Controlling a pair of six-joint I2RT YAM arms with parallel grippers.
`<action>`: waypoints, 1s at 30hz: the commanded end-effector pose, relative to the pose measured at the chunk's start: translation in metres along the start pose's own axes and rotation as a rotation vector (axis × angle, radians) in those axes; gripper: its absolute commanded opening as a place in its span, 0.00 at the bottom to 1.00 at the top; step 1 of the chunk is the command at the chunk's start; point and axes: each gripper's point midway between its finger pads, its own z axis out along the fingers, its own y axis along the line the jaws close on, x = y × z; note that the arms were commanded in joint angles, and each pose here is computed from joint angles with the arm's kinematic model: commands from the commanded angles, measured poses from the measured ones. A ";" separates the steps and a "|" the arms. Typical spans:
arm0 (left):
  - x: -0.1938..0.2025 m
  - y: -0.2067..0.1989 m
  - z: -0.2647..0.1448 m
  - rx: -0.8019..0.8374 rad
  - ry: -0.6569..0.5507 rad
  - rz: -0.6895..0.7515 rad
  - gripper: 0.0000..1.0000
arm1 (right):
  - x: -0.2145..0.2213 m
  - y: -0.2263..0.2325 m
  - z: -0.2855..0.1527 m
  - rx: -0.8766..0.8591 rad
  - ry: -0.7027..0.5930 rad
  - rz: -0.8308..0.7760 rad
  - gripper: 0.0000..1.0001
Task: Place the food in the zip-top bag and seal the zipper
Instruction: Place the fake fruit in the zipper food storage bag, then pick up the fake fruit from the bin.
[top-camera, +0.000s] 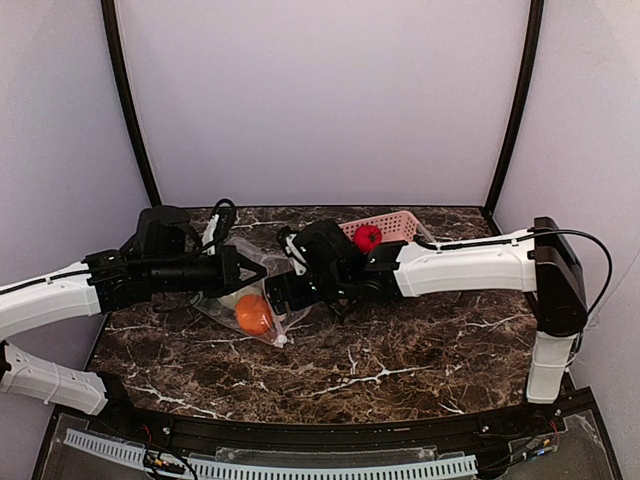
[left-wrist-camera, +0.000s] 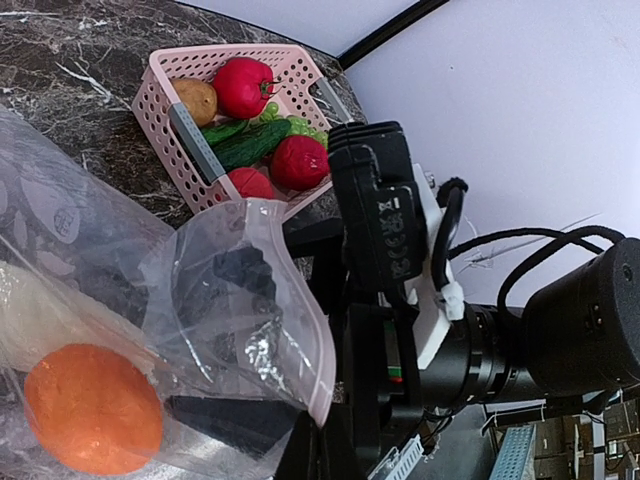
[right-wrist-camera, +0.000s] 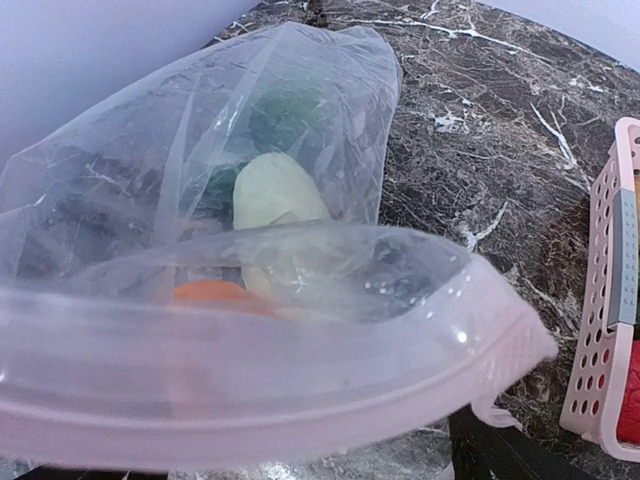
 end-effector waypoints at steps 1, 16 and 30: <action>0.001 0.004 -0.007 -0.018 -0.021 0.016 0.01 | -0.028 0.017 -0.034 -0.069 -0.085 0.004 0.93; -0.006 0.018 -0.009 -0.067 -0.054 0.013 0.01 | -0.011 -0.042 -0.122 0.114 -0.071 -0.010 0.94; -0.005 0.023 -0.014 -0.070 -0.062 0.006 0.01 | -0.012 -0.133 -0.116 0.275 0.054 0.059 0.98</action>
